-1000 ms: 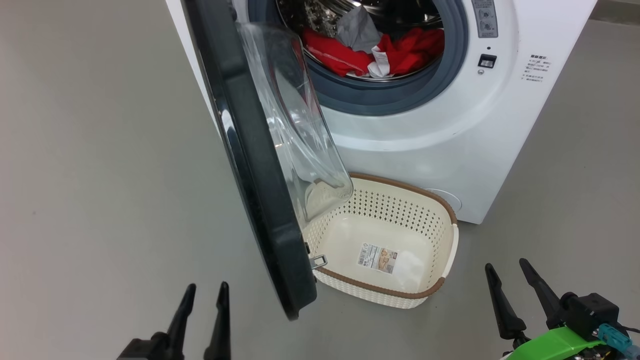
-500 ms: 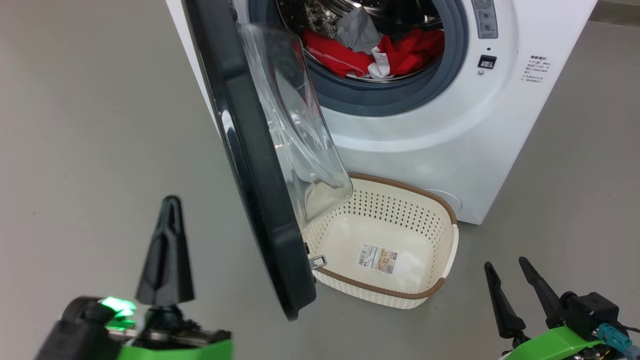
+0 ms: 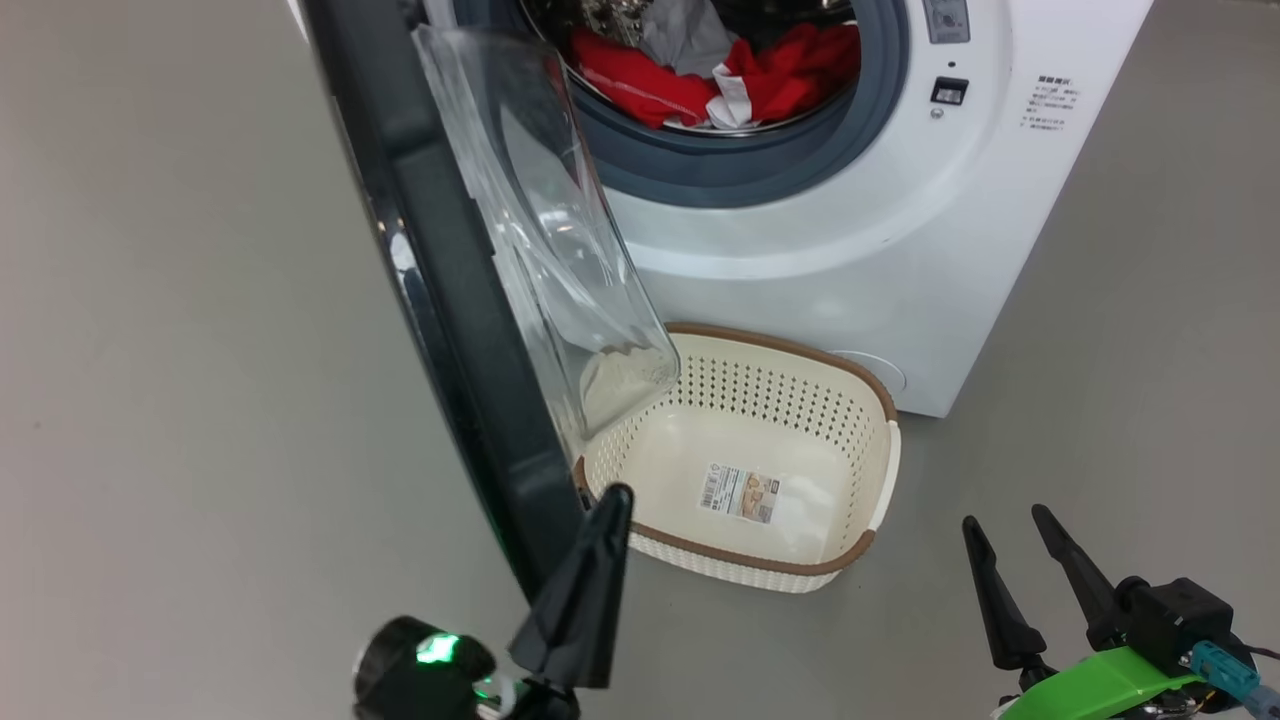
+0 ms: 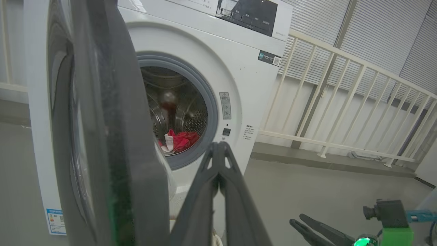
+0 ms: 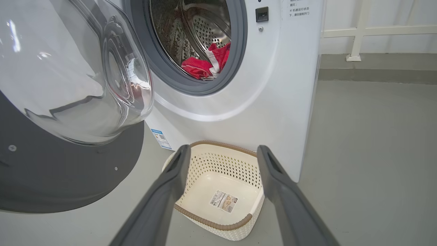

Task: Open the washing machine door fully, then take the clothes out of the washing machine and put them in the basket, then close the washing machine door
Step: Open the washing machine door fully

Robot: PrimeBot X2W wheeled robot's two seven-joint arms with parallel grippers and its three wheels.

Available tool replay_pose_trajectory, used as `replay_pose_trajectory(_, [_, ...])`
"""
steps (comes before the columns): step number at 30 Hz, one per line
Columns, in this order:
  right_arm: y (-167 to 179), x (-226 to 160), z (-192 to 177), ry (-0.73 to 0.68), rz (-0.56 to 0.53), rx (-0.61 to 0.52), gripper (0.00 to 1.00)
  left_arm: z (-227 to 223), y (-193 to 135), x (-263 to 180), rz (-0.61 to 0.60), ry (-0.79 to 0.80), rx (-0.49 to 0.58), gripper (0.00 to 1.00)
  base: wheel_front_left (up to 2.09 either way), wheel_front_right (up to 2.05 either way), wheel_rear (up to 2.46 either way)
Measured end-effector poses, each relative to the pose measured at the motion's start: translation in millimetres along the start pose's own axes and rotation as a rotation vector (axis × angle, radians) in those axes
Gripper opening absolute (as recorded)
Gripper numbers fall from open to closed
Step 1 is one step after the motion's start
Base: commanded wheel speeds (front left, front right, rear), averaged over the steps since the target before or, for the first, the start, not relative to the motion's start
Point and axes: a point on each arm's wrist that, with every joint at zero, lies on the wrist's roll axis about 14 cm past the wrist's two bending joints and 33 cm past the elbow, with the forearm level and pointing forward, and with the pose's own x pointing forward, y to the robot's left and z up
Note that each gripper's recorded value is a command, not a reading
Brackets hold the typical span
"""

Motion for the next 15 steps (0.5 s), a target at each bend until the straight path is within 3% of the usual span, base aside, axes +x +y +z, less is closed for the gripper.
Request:
replay_pose_trajectory(8, [-6,5,1,-0.006,-0.008,0.0,1.0,-56,9,-3,0.02,0.174,-0.047,0.0,0.0,0.0,0.0])
replay_pose_trajectory(15, [-5,6,2,-0.009,-0.004,-0.005,1.0,-62,21,-4,0.057,0.192,-0.053,0.0,0.0,0.0,0.0])
